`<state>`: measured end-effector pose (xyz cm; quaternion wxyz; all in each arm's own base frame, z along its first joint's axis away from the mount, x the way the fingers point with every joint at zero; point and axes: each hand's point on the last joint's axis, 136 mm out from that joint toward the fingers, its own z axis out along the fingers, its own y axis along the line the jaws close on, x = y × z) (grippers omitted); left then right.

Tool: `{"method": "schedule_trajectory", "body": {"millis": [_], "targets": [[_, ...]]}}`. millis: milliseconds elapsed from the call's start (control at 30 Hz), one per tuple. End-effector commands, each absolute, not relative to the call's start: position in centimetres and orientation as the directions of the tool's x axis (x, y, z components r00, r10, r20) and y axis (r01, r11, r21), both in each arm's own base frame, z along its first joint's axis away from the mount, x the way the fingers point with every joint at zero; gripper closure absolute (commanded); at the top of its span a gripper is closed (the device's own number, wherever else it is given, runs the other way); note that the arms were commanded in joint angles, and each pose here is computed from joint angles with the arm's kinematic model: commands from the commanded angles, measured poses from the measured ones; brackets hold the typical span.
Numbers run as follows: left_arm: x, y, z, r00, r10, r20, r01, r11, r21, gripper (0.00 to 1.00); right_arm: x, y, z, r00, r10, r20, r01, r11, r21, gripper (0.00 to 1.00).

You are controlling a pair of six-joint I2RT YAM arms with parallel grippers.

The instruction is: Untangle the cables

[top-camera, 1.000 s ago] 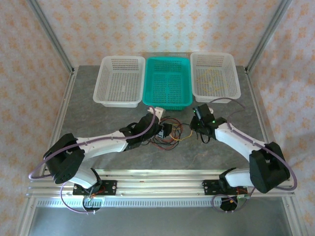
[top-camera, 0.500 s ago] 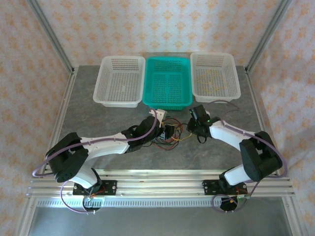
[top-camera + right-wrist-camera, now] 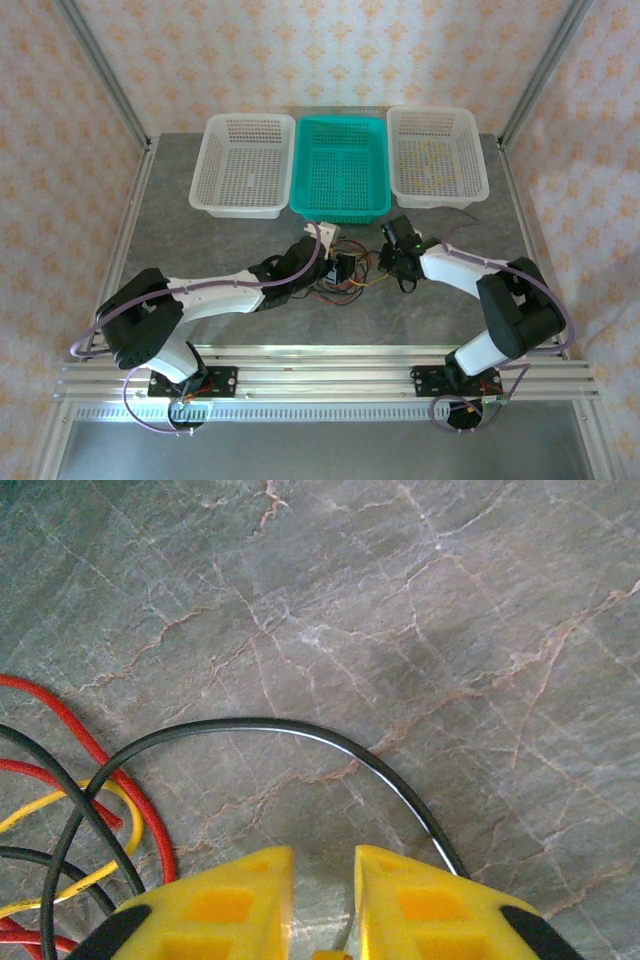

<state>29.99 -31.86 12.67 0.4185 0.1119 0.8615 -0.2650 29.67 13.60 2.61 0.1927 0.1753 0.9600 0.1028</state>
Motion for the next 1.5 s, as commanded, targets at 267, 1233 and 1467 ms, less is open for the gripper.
{"method": "schedule_trajectory", "body": {"millis": [267,1233,1467], "targets": [[31.0,-29.6,12.2,-0.612,-0.097,-0.785,0.284,0.9,-0.332,0.35,29.8,14.0,4.6,-0.873,0.27,-0.406,0.179,0.952,0.248,0.95],[31.8,-27.6,15.8,-0.618,-0.26,-0.742,0.343,0.761,-0.551,0.3,30.1,15.8,16.0,-0.668,0.109,-0.736,-0.215,0.919,0.331,1.0],[31.7,-27.9,19.2,-0.582,-0.284,-0.762,0.41,0.707,-0.576,0.29,30.4,14.0,18.7,-0.604,0.154,-0.782,-0.15,0.942,0.301,1.0]]}}
